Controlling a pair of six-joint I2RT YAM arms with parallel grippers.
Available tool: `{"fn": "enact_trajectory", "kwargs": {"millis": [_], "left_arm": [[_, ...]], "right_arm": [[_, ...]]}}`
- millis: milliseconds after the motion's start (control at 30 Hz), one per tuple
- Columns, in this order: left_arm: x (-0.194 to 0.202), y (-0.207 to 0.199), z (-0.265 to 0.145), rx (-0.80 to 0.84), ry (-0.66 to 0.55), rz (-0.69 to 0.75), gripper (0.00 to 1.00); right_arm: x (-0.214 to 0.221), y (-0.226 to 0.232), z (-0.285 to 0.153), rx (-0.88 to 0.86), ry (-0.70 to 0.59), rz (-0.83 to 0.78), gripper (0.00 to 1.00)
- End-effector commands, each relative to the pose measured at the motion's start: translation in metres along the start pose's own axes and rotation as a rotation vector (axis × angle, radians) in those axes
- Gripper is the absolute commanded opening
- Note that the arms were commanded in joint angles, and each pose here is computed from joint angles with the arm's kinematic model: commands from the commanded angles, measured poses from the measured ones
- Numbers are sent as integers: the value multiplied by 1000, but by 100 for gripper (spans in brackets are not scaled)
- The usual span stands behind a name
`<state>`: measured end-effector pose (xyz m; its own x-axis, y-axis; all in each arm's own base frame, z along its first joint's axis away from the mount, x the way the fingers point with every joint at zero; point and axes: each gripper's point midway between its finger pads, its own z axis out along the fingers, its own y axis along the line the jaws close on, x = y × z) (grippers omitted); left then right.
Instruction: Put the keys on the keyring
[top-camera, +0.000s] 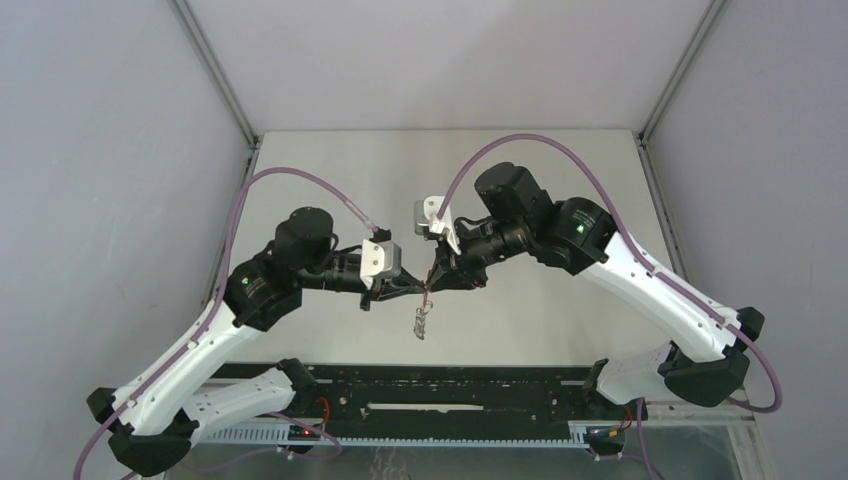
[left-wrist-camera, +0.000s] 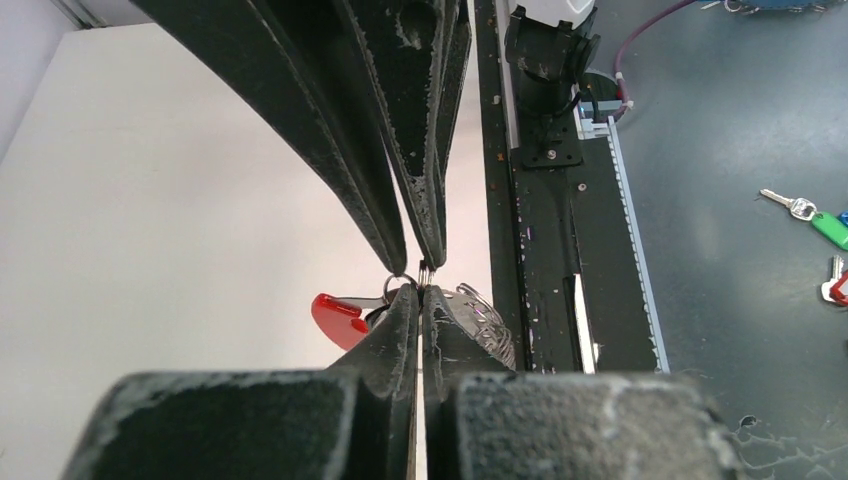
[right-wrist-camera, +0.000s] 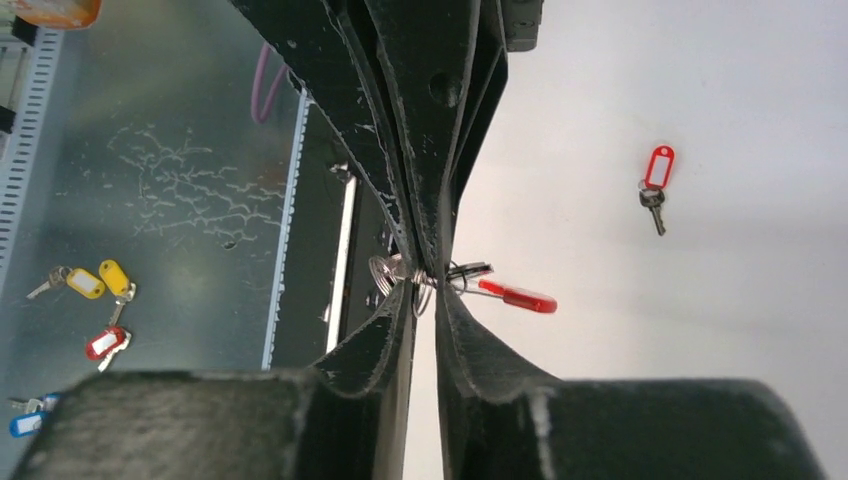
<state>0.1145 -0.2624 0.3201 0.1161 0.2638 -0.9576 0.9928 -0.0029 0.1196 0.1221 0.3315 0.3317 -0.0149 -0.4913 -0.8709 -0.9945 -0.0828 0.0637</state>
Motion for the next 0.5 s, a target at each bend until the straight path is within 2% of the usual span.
{"fn": "enact_trajectory", "kwargs": {"millis": [0, 233, 467], "left_arm": [[-38, 3, -10, -28, -91, 104, 0], [-42, 5, -11, -41, -106, 108, 0], [-52, 12, -14, -86, -137, 130, 0]], "right_arm": [[-16, 5, -1, -26, -30, -25, 18], [-11, 1, 3, -17, 1, -7, 0], [-10, -8, -2, 50, 16, -1, 0]]}}
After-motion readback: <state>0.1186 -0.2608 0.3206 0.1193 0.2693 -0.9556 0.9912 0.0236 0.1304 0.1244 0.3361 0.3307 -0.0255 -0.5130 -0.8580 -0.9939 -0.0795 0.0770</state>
